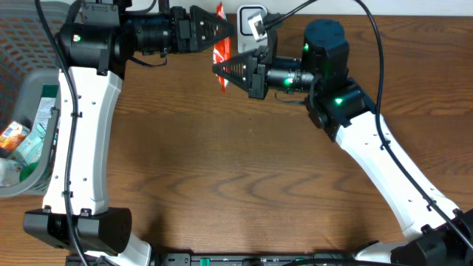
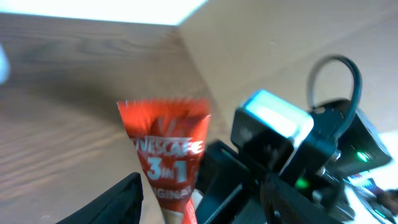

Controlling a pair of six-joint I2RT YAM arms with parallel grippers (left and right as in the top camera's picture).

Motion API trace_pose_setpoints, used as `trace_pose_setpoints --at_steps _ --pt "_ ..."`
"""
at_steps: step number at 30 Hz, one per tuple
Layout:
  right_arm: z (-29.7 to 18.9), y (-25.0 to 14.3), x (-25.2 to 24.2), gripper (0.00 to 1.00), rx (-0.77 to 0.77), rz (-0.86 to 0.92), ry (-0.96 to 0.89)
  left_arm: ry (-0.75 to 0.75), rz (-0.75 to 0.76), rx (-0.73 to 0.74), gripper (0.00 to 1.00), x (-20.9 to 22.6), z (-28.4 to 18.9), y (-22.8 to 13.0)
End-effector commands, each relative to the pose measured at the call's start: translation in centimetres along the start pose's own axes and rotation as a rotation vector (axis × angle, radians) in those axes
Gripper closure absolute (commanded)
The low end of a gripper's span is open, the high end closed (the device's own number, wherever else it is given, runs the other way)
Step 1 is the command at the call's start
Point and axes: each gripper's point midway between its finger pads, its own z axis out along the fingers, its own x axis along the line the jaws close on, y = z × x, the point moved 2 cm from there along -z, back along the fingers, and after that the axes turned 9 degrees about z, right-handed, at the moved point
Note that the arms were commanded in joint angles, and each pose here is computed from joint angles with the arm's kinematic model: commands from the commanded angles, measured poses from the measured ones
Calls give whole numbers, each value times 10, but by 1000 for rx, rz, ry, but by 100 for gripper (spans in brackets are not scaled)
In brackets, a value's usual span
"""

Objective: Scan the item barcode

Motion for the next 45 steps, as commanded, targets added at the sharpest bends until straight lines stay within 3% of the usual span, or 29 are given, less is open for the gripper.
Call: trace_pose_setpoints --at_steps 1,3,8,12,18,27,34,35,38,40,45 --pt "-14 11 -34 99 -63 1 -162 196 20 -32 38 31 -3 5" --pt "-24 8 -55 99 -68 45 -269 251 19 -42 37 39 -5 7" --pt "-83 -11 -123 99 -59 185 -741 384 8 -54 37 59 -12 8" --pt "-142 -43 -153 99 18 259 -1128 477 -16 -44 37 72 -17 3" --pt "-210 -98 -173 99 199 363 -1564 553 -50 -18 37 83 -23 -6" --pt "-220 -148 -229 99 328 464 -1647 655 -74 0 37 96 -32 -13" --pt "-204 -178 -264 98 445 426 -1555 655 -62 3 37 96 -32 -13" --pt "-203 -180 -267 95 448 428 -1556 655 -58 5 37 96 -32 -13" --pt "-203 -183 -269 11 459 430 -1557 655 -56 6 37 96 -32 -13" --pt "-201 -179 -265 1 481 408 -1534 655 -56 7 37 96 -32 -14" --pt "-196 -141 -236 1 462 434 -1457 692 -49 18 37 100 -36 -16"
